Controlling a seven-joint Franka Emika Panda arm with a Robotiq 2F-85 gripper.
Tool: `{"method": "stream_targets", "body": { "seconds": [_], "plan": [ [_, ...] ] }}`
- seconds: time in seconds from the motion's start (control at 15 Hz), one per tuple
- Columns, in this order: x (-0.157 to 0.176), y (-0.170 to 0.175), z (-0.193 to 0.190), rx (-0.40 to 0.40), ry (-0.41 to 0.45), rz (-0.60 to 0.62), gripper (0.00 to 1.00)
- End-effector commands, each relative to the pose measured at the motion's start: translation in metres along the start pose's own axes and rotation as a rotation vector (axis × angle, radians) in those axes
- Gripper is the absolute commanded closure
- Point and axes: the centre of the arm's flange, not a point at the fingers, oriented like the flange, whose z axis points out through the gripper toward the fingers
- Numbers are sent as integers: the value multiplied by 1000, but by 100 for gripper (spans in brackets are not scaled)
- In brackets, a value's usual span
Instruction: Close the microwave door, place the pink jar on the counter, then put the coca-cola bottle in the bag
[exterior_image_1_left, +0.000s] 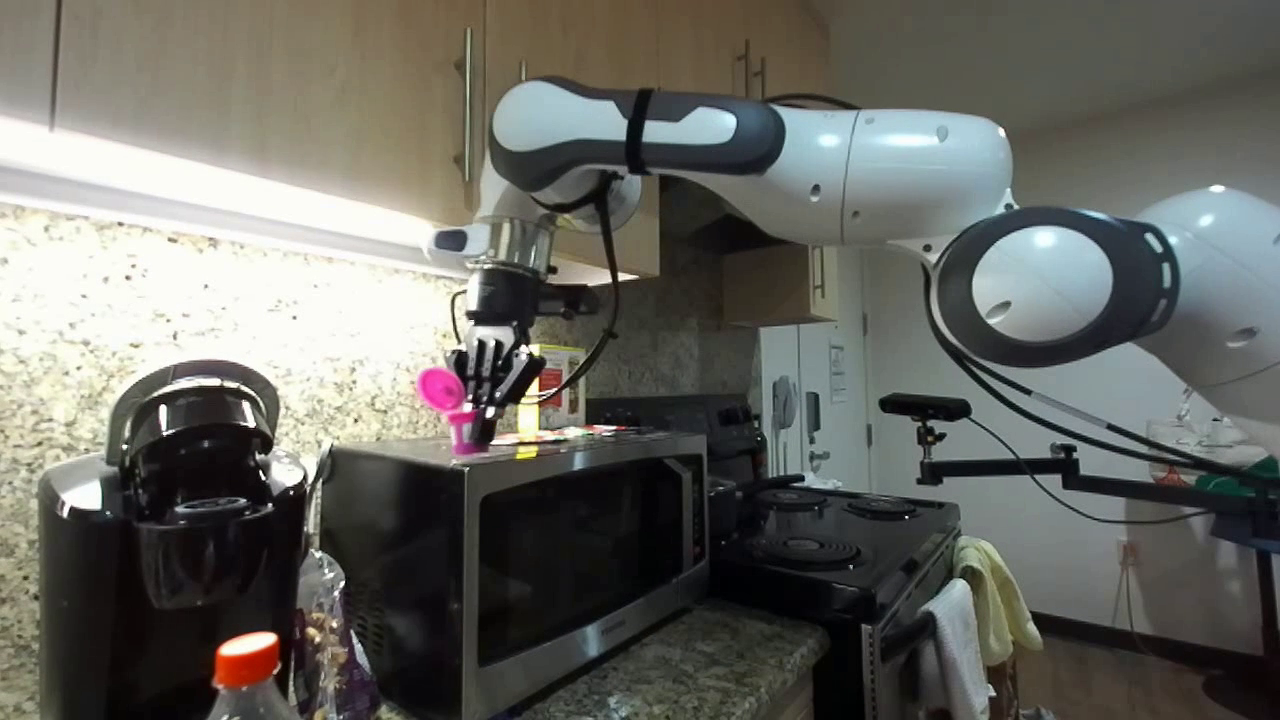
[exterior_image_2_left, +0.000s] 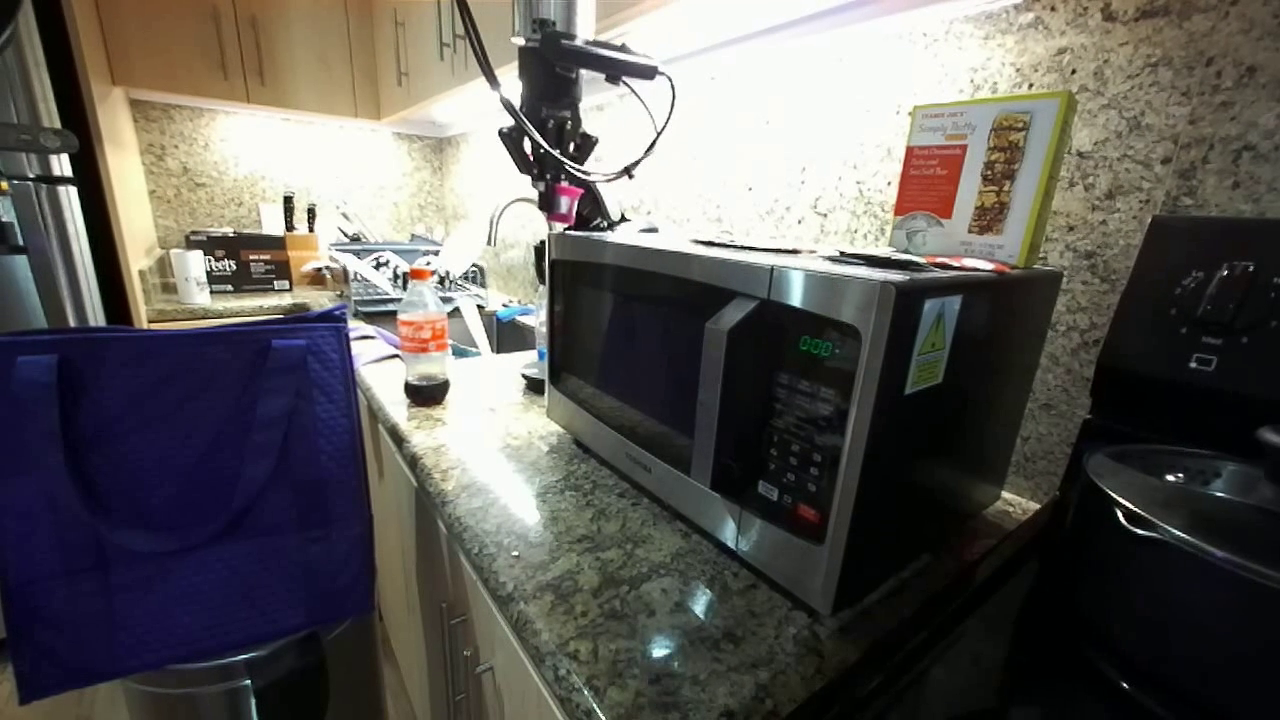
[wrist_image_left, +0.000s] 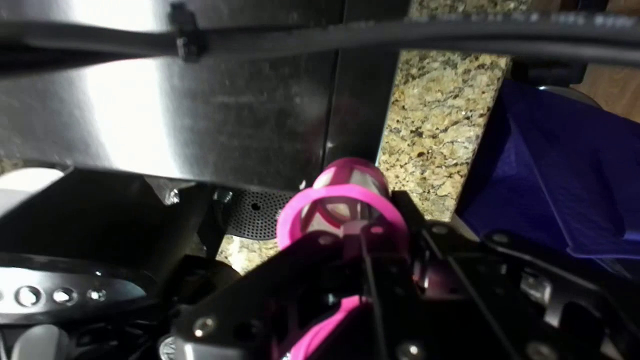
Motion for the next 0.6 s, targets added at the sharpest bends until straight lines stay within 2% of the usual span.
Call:
{"method": "stream_targets", "body": {
  "seconds": [0.0, 0.2, 0.33, 0.4, 0.53],
  "plan": [
    [52, -31, 39, 4, -69, -86, 97],
    [96, -38, 65, 22, -131, -156, 97],
    [113, -41, 77, 21, -156, -189, 96],
    [115, -25, 66, 39, -123, -170, 91],
    [126, -28, 76, 39, -138, -187, 91]
  ]
}}
